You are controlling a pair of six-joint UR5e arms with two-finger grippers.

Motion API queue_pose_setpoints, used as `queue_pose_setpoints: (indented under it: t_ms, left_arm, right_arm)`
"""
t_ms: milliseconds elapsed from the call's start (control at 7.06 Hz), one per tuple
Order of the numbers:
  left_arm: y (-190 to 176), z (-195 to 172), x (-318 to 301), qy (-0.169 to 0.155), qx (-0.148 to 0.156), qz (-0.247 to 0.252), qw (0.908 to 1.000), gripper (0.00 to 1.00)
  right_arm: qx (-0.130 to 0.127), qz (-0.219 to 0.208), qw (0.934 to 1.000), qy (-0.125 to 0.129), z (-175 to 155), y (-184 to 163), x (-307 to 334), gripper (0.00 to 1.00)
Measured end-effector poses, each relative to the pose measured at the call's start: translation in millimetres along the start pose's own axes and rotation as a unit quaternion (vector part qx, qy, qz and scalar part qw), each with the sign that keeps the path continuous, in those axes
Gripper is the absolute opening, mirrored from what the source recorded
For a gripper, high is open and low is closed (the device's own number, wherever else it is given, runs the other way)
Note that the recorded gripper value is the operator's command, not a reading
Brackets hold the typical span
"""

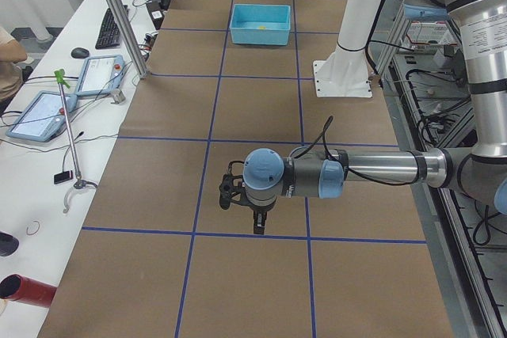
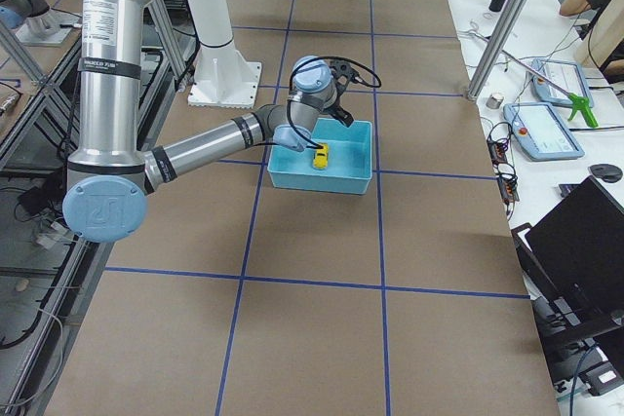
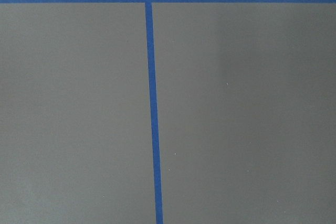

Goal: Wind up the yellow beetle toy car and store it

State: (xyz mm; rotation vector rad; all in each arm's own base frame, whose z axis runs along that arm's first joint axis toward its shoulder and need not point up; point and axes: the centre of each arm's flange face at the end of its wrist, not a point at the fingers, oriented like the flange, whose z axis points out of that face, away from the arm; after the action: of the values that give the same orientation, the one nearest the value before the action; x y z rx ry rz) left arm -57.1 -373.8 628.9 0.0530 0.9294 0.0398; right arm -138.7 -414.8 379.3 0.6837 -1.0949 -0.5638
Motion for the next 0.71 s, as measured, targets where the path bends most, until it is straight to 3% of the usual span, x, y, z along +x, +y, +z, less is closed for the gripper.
queue_pose_setpoints:
  t_ms: [142, 283, 425, 566, 708]
  left_arm:
    - [0, 0, 0, 0.000, 0.000, 0.000, 1.0000, 1.00]
    - [0, 0, 1, 0.000, 0.001, 0.001, 1.0000, 1.00]
    - [-1, -1, 1, 0.000, 0.001, 0.001, 1.0000, 1.00]
    - [-1, -1, 1, 0.000, 0.001, 0.002, 1.0000, 1.00]
    - [-1, -1, 2, 0.000, 0.001, 0.002, 1.0000, 1.00]
  right_arm:
    - [-0.010, 0.084, 0.9955, 0.042, -31, 1, 34, 1.00]
    - [-0.028, 0.168, 0.9819, 0.082, -56, 12, 71, 1.00]
    - [-0.053, 0.253, 0.9591, 0.116, -77, 28, 101, 1.00]
    - [-0.079, 0.326, 0.9317, 0.140, -93, 45, 123, 1.00]
    - [-0.100, 0.361, 0.9136, 0.157, -102, 66, 140, 1.00]
